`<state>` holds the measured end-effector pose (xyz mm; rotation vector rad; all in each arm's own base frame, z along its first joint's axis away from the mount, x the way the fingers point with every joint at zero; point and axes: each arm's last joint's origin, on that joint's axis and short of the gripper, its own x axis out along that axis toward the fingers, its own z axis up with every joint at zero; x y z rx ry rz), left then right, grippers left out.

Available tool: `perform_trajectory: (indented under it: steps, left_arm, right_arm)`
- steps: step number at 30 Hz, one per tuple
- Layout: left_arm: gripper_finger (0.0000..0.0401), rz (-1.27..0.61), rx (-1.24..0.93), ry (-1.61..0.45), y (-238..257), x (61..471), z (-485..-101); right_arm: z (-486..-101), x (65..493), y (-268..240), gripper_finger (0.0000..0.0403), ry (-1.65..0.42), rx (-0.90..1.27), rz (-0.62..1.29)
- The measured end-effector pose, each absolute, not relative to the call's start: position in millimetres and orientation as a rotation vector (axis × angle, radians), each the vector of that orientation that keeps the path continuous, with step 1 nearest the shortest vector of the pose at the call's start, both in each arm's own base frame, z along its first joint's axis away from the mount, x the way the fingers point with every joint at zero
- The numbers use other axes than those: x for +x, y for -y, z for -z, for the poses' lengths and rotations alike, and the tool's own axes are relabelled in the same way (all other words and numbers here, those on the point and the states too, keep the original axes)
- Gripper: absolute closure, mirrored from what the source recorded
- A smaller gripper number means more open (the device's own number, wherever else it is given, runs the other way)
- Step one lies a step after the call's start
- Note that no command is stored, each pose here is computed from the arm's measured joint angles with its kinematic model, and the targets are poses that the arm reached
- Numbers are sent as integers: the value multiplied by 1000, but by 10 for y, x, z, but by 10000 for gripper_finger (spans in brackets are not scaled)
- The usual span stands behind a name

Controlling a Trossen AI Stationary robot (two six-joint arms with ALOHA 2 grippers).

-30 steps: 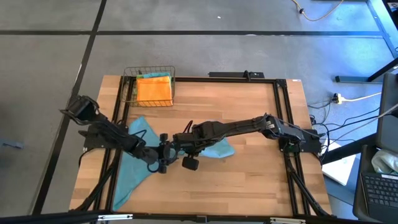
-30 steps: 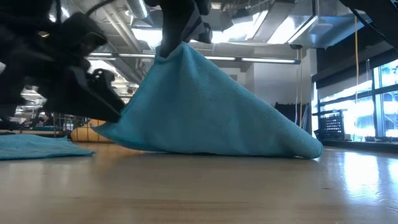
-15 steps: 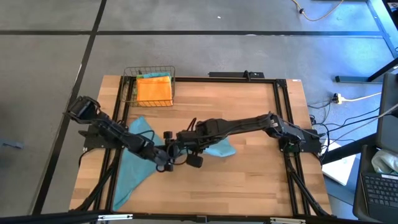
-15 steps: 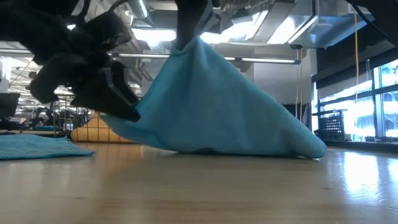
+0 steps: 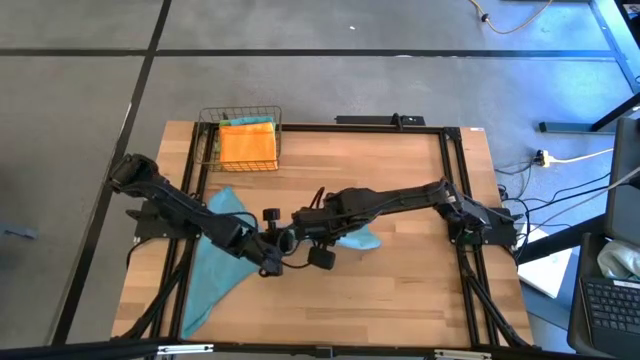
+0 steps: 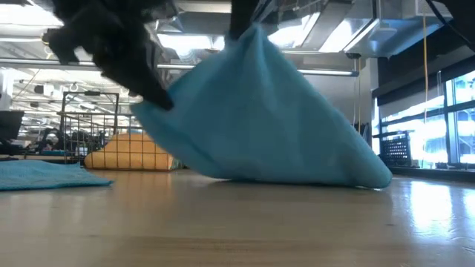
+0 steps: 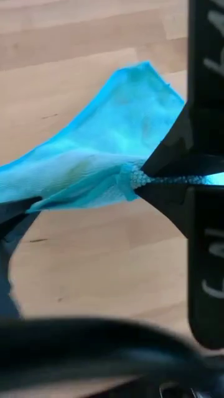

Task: Fold microfiber towels
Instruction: Fold the right light blue microfiber cloth

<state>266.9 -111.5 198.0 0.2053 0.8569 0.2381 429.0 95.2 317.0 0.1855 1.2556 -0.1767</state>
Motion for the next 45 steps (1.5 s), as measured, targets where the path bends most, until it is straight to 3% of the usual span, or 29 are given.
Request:
perform_trajectory:
  steps: [5, 12, 18, 22, 26, 33, 38, 45]
  left_arm:
    - [400, -210, 181, -840, 1147, 2580, -2422]
    - [401, 8, -32, -670, 1094, 2412, -3320]
    - [401, 189, -122, -673, 999, 2322, -3780]
    - [401, 137, -18, -734, 908, 2373, -3650]
    - [401, 49, 75, -841, 767, 2515, -3235]
    - [401, -54, 190, -994, 362, 2731, -2401]
    - [401, -151, 115, -1060, -19, 2778, -2126]
    - [401, -227, 39, -1057, -323, 2774, -2122]
  right_arm:
    - [-3560, 4069, -1022, 394, -1166, 245, 92]
    - [-4071, 3829, -1148, 394, -991, 444, -104]
    - [-4216, 3750, -1257, 392, -903, 434, -140]
    - [-4084, 3757, -1223, 386, -928, 283, -19]
    - [-3732, 3845, -1076, 381, -1019, 139, 143]
    - [-2640, 3991, -632, 380, -1240, -54, 273]
    - [-2026, 3905, -268, 380, -1337, -77, 317]
    - [-1975, 3930, 36, 380, -1261, -236, 298]
